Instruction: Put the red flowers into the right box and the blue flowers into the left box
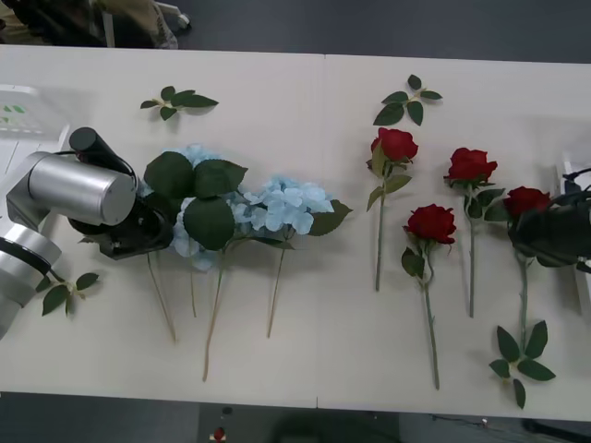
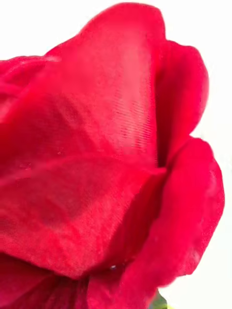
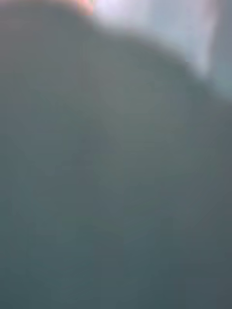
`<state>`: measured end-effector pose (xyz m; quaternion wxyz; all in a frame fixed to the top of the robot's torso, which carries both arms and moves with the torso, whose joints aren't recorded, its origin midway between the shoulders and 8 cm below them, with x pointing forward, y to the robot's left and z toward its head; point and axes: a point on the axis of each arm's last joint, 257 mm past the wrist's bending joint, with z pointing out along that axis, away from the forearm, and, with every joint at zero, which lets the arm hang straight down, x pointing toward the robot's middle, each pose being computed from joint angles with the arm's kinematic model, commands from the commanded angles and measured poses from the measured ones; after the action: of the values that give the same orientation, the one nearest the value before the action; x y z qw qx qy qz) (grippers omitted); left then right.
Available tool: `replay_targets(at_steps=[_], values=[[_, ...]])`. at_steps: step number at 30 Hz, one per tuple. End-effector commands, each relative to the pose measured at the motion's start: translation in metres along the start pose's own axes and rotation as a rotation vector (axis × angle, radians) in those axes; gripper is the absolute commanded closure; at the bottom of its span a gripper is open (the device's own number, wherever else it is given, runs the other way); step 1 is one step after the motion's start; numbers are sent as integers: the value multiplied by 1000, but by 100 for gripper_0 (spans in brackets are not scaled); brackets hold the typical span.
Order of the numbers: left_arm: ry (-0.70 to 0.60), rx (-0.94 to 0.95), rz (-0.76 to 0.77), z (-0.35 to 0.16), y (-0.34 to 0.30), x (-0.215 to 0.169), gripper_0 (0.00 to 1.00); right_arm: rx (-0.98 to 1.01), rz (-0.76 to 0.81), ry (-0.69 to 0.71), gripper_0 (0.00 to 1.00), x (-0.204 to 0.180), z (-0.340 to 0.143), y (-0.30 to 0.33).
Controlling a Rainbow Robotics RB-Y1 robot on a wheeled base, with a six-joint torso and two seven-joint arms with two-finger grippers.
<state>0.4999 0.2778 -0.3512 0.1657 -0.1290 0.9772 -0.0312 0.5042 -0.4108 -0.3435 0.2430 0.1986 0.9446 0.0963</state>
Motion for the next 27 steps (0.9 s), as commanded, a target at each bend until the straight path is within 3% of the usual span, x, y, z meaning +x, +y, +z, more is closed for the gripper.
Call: replay_targets(at_steps=[1,6,12,18,27], values=[[-42,-4,74,-22,4,-21,100,-90,40,-18,100,-38,-48,28],[-45,-40,118,-75,16,-30,100,-190,96,-52,100,-79,-115,38],[-11,-192,294,-154,84,-38,100,-46,62,-170,100,-128,-166,-19],[-24,-454,526,-213,185,-78,100,185,-30,-240,100,-150,-176,-94],[-139,-679,575,-213,303,-147,100,324,-142,-386,100,-181,-141,-156]])
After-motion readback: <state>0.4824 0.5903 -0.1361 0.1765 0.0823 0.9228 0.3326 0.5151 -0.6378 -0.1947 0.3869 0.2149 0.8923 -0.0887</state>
